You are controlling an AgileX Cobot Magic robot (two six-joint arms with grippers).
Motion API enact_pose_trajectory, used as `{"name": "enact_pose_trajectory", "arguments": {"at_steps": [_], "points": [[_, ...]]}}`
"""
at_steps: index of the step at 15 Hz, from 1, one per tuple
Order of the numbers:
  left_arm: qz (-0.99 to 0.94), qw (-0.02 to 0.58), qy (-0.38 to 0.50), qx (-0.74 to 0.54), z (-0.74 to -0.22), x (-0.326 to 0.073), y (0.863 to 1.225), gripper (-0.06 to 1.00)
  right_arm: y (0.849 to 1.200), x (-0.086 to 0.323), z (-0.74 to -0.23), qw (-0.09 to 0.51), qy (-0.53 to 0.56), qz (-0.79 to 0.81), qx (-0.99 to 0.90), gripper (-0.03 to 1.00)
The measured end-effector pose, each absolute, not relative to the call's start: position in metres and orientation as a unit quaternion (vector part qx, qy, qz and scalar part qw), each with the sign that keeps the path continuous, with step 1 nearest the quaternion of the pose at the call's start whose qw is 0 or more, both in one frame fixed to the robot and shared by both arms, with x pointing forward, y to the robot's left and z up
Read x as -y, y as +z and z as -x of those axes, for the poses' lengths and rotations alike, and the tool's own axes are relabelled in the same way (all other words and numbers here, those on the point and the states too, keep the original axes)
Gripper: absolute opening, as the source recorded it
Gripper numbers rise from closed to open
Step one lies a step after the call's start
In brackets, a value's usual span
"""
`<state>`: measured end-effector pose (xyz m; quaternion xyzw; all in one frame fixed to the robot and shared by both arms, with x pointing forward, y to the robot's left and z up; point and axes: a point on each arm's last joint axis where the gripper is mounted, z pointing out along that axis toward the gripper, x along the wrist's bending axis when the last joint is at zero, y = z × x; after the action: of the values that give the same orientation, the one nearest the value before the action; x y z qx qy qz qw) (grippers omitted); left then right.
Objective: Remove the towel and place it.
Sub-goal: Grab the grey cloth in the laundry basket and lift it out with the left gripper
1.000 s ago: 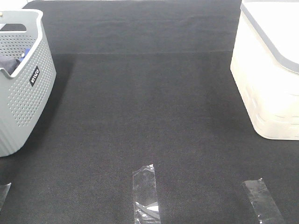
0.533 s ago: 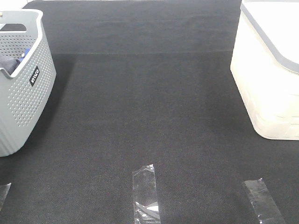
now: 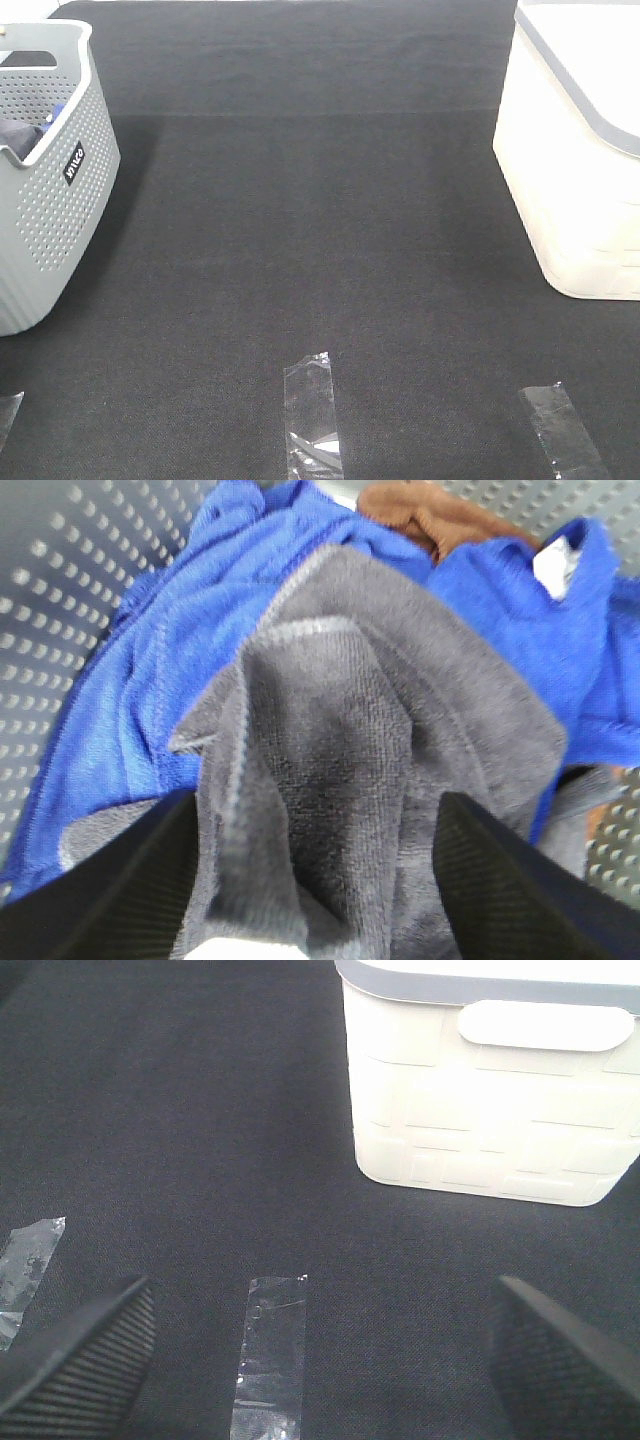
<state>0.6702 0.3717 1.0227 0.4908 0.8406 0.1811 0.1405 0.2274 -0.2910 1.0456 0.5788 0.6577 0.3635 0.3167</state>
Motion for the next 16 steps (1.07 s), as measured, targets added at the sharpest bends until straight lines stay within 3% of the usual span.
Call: {"name": "enact_pose_trajectory", "arguments": {"at_steps": [5,10,12,16], "points": [[-0.494,0.132,0.152,-0.846,-0.679,-0.370,1.000,0.58,1.046,0.291,-0.227,0.317,0.363,-0.579,-0.658,0.83],[-0.505,0.132,0.153,-0.839,-0.679,-0.370,1.000,0.25,1.046,0.291,-0.227,0.317,0.363,-0.579,-0.658,0.83],[-0.526,0.124,0.153,-0.827,-0.678,-0.369,1.000,0.06,1.046,0.291,-0.227,0.317,0.363,-0.579,-0.658,0.83],[-0.539,0.124,0.158,-0.818,-0.675,-0.369,1.008,0.01,1.046,0.291,-0.227,0.317,0.364,-0.579,-0.657,0.83]]}}
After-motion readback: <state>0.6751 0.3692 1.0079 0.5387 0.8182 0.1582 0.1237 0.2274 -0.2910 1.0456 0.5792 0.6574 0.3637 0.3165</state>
